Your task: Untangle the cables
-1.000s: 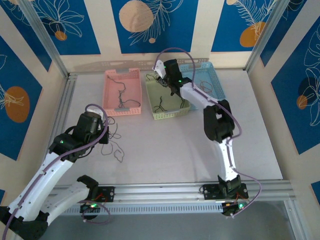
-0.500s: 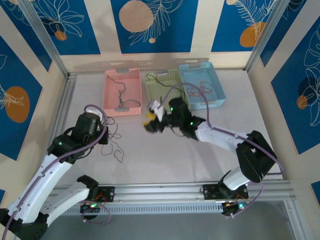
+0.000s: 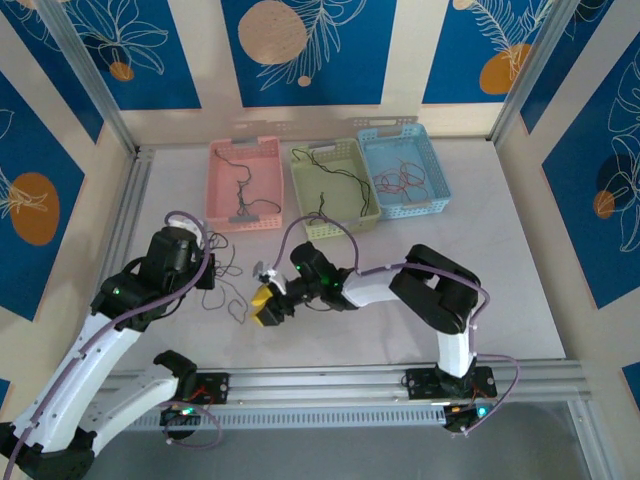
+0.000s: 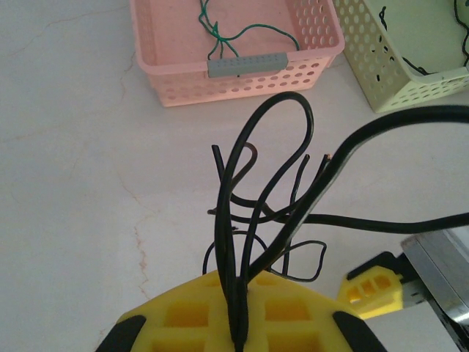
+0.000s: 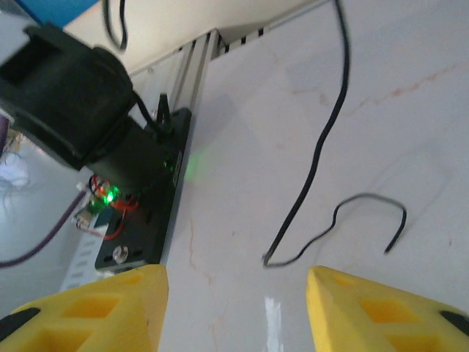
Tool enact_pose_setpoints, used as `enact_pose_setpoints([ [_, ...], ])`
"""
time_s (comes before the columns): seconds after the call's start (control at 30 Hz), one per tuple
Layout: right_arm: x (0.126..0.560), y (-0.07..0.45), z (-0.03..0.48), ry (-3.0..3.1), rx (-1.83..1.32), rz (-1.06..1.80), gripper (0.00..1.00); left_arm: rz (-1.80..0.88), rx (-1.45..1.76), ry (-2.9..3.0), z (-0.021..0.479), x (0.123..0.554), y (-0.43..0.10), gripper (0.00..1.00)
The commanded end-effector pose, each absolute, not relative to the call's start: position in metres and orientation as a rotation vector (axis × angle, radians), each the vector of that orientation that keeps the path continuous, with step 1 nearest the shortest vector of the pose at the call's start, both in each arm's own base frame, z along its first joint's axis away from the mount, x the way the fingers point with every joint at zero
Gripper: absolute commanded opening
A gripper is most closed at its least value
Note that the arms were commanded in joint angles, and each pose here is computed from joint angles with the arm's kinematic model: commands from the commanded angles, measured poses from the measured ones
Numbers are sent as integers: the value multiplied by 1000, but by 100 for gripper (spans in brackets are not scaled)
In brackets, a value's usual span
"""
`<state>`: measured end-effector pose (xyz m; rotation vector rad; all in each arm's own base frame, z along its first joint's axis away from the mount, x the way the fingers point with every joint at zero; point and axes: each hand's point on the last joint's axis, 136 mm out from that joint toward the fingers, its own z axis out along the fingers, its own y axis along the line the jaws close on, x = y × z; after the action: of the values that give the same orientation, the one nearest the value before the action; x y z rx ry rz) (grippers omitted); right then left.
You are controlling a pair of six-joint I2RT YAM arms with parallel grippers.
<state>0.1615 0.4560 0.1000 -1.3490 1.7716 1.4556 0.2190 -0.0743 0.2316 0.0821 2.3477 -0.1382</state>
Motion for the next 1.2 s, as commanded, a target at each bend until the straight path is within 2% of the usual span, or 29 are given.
enact_pose_setpoints([
  [0.0, 167, 473, 112, 1721, -1307, 1518, 53, -140, 91, 2338, 232, 221, -74, 0],
  [0.13, 171, 486, 111, 1725, -1272, 1554, 50, -138, 91, 2340, 231, 220, -74, 0],
  [0.2, 175, 492, 109, 1733, -1264, 1560, 42, -138, 89, 2339, 232, 220, -74, 0],
  [0.3, 182, 490, 110, 1730, -1235, 1535, 9, -134, 87, 2338, 232, 220, -73, 0],
  [0.33, 185, 487, 113, 1717, -1218, 1515, 0, -133, 85, 2336, 232, 220, -72, 0],
  [0.43, 196, 468, 115, 1731, -1164, 1433, 0, -130, 81, 2332, 233, 220, -72, 3],
  [0.5, 205, 450, 115, 1763, -1112, 1367, 0, -125, 78, 2334, 232, 220, -71, 24],
  [0.57, 213, 429, 110, 1818, -1065, 1269, 0, -125, 78, 2332, 233, 220, -71, 51],
  [0.67, 209, 409, 109, 1838, -1107, 1151, 0, -125, 77, 2333, 233, 220, -71, 71],
  [0.73, 205, 396, 103, 1870, -1114, 1094, 0, -122, 73, 2330, 234, 220, -70, 76],
  [0.8, 204, 384, 98, 1888, -1086, 1052, 0, -123, 73, 2330, 233, 220, -70, 78],
  [1.07, 209, 360, 133, 1731, -973, 1030, 0, -193, 123, 2346, 230, 220, -83, 76],
  [1.17, 218, 353, 127, 1783, -950, 982, 0, -280, 177, 2392, 221, 221, -102, 76],
])
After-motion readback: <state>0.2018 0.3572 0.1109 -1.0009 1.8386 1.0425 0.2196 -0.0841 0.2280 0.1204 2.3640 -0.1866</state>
